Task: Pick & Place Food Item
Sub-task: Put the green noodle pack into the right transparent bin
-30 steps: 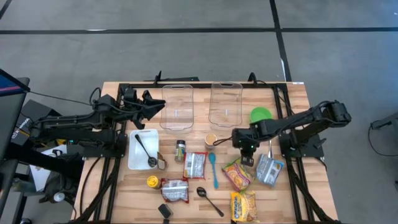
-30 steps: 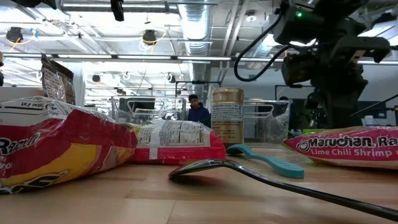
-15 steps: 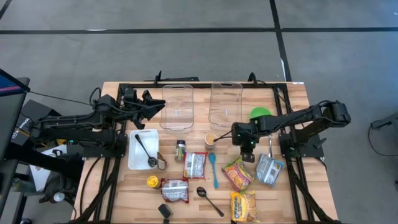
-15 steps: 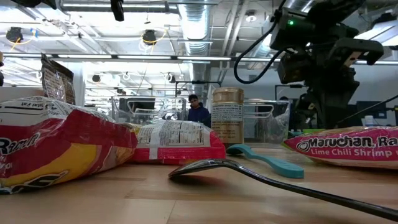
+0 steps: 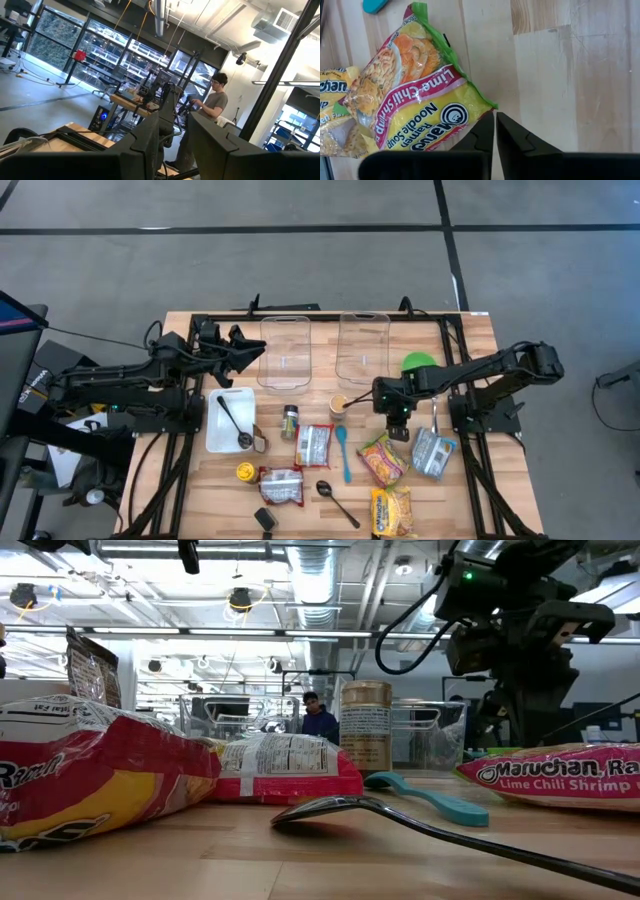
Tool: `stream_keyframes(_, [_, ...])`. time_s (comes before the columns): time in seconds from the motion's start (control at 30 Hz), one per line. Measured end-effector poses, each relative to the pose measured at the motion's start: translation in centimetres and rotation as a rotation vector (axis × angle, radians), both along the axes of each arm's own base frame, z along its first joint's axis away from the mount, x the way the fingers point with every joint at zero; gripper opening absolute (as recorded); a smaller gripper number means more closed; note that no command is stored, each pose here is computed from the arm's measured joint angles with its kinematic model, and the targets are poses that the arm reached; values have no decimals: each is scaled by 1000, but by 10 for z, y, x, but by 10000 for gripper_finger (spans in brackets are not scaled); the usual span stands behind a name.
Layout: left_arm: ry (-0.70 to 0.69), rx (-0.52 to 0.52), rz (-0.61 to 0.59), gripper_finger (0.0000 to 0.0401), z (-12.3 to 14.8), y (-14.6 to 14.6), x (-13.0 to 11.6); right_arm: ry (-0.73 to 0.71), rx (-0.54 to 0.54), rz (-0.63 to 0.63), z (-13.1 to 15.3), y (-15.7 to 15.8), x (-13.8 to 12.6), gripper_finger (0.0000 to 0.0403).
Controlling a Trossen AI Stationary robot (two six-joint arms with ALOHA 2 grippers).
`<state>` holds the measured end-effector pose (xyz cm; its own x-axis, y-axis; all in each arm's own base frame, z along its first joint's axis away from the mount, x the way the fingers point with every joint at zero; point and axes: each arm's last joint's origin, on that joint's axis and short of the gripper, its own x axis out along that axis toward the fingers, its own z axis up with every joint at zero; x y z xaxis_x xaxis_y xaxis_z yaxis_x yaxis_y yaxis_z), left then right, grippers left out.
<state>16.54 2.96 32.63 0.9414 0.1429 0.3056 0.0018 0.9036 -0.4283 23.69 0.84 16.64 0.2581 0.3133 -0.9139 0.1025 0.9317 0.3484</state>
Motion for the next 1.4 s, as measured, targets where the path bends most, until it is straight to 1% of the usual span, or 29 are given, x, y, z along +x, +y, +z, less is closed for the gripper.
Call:
stream_keyframes(0.1, [0,0,0,102,0,0,0,1,1,-4,0,0,0,44])
stream_keyframes(0.27, [0,0,0,102,0,0,0,0,2,-1,0,0,0,97])
stream_keyframes(0.4, [0,0,0,102,0,0,0,-35,26,59,1,1,1,136])
stream_keyframes(0.6, [0,0,0,102,0,0,0,-82,41,82,2,1,5,169])
stream_keyframes(0.8, [0,0,0,102,0,0,0,-79,55,72,0,-3,4,175])
stream_keyframes(1.03, [0,0,0,102,0,0,0,-46,88,45,-18,-6,-9,173])
stream_keyframes(1.23, [0,0,0,102,0,0,0,-112,109,32,-18,-6,-4,158])
stream_keyframes(1.4, [0,0,0,102,0,0,0,-111,109,31,-18,-7,-4,153])
